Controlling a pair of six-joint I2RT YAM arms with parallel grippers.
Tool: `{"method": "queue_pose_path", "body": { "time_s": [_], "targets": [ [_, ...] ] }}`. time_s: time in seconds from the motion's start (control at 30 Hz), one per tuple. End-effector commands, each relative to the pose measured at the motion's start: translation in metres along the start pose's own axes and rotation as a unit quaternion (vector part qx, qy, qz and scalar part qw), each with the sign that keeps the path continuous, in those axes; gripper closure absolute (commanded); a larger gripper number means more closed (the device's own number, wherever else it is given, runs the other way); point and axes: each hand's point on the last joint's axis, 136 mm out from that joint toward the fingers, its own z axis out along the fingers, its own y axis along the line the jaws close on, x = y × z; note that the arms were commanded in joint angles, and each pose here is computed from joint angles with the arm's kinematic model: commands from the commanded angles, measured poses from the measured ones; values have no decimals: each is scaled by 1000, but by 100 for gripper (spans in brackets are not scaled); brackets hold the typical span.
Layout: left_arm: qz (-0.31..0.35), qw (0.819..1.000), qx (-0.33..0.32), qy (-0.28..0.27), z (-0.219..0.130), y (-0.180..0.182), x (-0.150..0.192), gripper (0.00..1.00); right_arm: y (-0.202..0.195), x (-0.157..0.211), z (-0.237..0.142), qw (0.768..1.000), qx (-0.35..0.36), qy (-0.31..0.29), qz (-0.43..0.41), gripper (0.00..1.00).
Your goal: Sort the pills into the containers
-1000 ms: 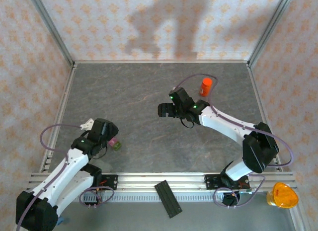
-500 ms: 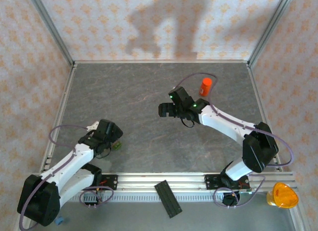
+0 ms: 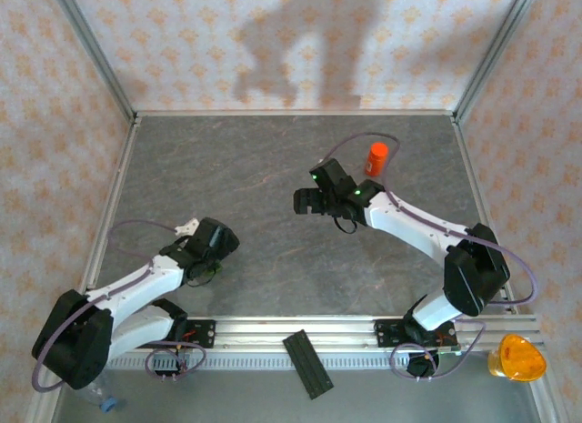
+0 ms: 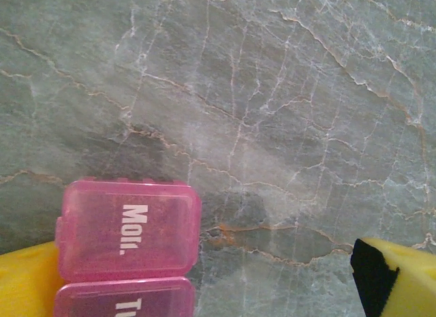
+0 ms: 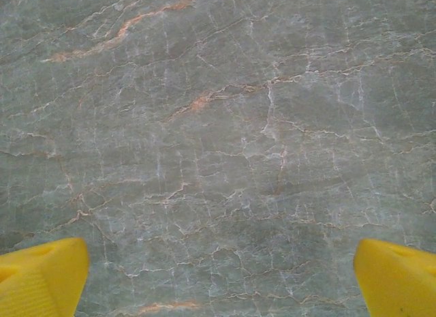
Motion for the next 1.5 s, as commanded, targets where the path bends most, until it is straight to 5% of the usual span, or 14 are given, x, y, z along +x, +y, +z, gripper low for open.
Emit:
{"method": "queue_pose_path", "body": {
  "time_s": [0.0,0.8,1.1,1.47],
  "targets": [
    [-17,999,50,-8,-1,-36,-3,0,-9,-10,-11,1000,16,-15,-3,1],
    [26,990,141,14,-6,-151,29,0,-32,-2,-13,999,36,-4,12,1],
    [28,990,137,-18,-16,-142,12,0,-32,12,-17,999,29,20,39,1],
    [-1,992,108,-63,-25,-101,-69,0,35,54,11,992,0,78,104,0]
  ]
}}
